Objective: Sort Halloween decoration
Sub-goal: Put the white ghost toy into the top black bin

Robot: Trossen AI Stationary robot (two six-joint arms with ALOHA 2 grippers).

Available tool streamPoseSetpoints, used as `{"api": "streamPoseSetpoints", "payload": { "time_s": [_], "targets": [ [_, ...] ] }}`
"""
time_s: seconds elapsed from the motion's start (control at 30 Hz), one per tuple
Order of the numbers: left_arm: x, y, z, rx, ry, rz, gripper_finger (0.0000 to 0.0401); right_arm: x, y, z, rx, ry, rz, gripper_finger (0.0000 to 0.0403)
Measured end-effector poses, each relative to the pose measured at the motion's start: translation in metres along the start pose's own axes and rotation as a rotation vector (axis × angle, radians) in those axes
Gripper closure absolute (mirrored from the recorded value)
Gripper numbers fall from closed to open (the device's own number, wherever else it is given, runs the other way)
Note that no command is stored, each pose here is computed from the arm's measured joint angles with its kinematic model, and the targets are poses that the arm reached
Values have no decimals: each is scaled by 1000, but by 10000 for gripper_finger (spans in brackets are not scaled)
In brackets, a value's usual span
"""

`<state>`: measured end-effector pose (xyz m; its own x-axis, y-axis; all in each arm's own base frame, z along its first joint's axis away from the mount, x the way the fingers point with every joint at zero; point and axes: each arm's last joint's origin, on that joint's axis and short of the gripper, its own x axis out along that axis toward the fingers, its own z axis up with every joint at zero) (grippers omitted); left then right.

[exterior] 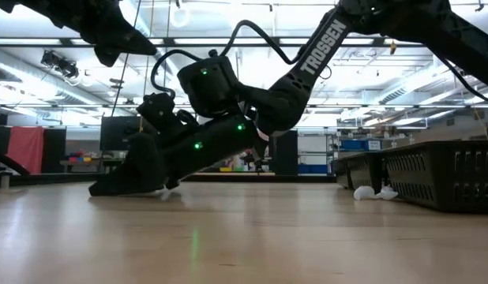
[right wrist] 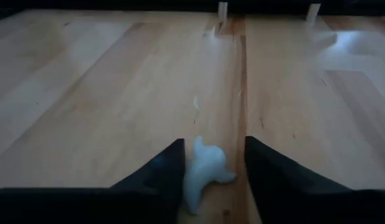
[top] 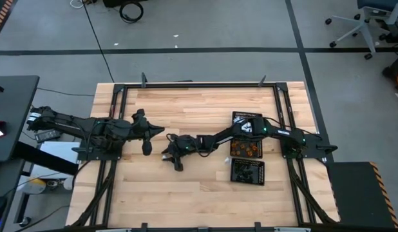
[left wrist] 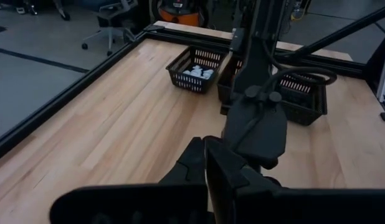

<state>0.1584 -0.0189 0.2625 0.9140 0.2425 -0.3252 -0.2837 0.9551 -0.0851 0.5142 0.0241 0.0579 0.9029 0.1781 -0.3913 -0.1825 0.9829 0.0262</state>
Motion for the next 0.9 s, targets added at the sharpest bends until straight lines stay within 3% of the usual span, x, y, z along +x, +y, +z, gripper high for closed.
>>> {"api": "streamPoseSetpoints", "payload": {
  "time_s": [0.3, 0.9],
  "targets": [
    [0, 0, 0, -1, 0, 0, 401, 0, 3, -1, 3, 7, 42, 316],
    [0, 0, -2, -3, 23, 1, 401, -9, -1, 12, 41, 39, 94, 325]
  ]
}}
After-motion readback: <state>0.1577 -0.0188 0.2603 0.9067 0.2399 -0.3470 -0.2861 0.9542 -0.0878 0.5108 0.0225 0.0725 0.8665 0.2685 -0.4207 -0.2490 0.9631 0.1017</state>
